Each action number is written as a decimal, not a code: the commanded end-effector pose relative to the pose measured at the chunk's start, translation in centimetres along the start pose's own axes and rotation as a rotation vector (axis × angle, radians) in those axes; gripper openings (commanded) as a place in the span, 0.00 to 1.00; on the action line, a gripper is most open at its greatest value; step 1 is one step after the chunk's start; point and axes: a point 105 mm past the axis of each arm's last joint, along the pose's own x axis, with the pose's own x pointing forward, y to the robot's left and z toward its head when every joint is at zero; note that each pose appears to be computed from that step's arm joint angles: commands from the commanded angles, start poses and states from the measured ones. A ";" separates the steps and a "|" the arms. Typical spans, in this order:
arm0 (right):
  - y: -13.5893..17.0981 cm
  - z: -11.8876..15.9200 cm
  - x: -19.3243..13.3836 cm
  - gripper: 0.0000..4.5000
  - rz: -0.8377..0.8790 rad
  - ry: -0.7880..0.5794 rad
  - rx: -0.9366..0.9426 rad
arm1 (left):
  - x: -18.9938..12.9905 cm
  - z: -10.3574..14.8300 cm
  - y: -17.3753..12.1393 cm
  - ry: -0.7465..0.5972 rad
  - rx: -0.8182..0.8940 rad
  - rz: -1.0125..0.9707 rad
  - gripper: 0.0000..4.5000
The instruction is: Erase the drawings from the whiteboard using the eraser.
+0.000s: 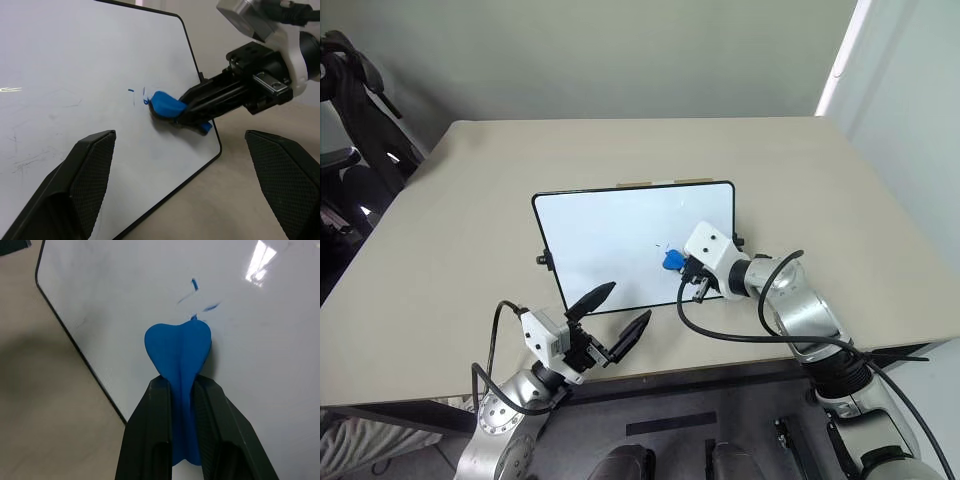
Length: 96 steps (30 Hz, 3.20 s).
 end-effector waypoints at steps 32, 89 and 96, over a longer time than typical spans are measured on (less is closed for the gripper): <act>-0.6 0.7 0.8 0.11 0.004 0.017 -0.028 | -0.2 1.6 -0.8 -0.047 0.013 -0.006 1.00; -0.7 2.1 1.8 0.11 0.005 0.035 -0.089 | 0.3 1.9 -0.9 -0.072 0.013 -0.006 1.00; -0.7 1.5 1.5 0.11 0.013 0.065 -0.090 | 0.2 2.0 -0.9 -0.074 0.014 -0.005 1.00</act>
